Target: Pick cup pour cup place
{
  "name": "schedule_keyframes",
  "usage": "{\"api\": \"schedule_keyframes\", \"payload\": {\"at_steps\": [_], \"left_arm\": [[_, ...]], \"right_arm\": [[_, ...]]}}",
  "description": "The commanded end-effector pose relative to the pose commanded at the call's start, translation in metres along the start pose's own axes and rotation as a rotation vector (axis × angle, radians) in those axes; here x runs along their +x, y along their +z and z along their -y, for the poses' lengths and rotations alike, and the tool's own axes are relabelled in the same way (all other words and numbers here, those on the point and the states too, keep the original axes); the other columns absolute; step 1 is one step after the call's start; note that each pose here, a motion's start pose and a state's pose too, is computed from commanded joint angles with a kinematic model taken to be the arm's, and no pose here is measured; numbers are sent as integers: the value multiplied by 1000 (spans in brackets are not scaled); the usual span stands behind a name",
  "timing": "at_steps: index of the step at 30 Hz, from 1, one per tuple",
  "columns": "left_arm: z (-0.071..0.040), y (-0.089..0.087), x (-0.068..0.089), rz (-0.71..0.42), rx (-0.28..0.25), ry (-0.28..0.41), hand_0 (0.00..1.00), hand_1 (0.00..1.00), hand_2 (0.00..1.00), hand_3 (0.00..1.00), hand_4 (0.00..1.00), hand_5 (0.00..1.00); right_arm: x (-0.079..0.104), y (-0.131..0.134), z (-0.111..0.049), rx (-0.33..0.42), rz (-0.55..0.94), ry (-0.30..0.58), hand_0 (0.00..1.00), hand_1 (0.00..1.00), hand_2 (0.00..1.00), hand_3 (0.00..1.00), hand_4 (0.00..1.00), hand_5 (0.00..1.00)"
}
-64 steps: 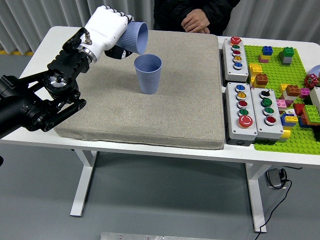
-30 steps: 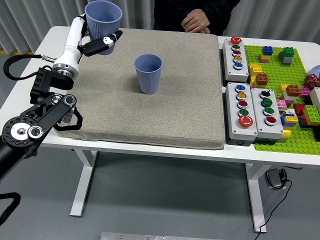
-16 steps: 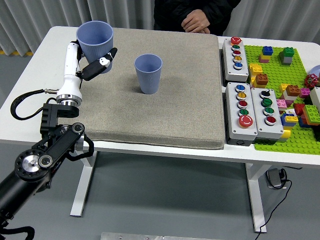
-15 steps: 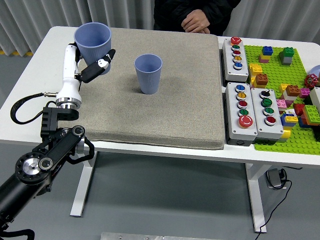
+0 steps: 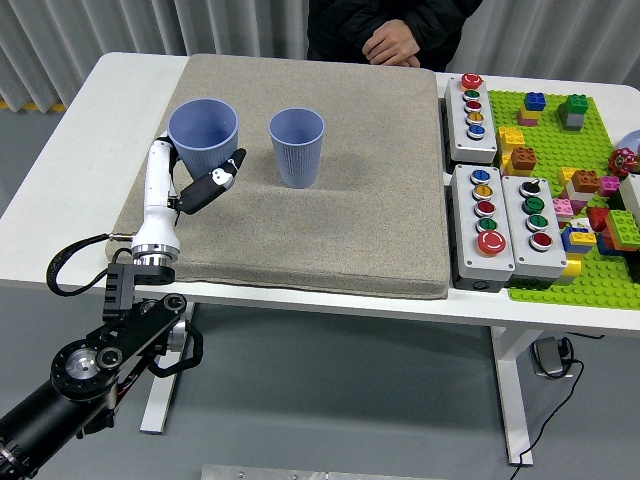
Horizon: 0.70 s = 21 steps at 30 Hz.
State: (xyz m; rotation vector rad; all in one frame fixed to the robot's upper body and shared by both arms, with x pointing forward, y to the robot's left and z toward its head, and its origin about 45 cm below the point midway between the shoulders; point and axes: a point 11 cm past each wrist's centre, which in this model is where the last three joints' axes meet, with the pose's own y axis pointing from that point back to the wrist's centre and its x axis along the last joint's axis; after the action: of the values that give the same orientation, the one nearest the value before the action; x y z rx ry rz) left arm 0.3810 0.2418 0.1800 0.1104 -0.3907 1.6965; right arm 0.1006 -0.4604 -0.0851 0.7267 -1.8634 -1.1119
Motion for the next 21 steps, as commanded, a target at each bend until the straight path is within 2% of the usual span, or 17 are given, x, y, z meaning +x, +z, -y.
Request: {"api": "schedule_keyframes", "payload": {"at_steps": [11,16,21], "left_arm": [[-8,-33,-3,13,64,5,610,590,568,541,754,295],[-16,-42,-8,13,86,-4,611,600,587,556,757,312],[-18,-49,-10,8,103,0,618,602,603,573,764,340]], "right_arm": [[-1,0,0,-2,-5,-1,697,629,592,588,2,266],[-2,0,0,-3,-10,-2,697,629,592,588,2,269],[-2,-1,0,0,-11,-2,697,628,591,588,2,267]]}}
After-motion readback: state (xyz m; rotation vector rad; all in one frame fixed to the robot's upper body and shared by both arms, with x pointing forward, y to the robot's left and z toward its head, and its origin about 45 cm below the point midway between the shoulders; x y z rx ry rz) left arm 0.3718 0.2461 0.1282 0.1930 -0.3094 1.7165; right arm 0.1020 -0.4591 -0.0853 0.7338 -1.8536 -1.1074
